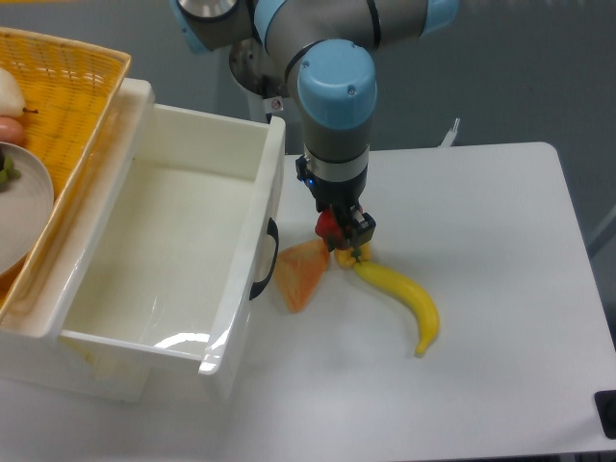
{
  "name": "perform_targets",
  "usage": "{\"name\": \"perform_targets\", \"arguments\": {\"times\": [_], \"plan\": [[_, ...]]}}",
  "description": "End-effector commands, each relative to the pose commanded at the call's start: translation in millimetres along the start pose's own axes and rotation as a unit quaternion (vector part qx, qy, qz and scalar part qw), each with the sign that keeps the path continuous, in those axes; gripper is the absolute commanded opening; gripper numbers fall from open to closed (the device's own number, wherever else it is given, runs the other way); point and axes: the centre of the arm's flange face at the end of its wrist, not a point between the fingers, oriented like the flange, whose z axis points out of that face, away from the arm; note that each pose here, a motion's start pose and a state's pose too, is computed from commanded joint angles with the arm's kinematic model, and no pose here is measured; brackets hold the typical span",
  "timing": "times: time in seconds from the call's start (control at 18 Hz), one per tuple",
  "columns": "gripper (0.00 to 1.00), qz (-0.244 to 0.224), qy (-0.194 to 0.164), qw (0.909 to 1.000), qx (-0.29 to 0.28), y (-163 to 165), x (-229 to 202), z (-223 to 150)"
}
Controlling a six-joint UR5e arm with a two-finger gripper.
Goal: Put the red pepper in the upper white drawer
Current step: 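Lower the gripper onto the red bell pepper and close on it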
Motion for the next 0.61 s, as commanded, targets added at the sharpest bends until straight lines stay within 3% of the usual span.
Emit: {"name": "perform_targets", "arguments": {"times": [0.61], "plan": [[0.52, -0.015, 0.000, 0.9999, 0.002, 1.5, 0.2, -2.2]]}}
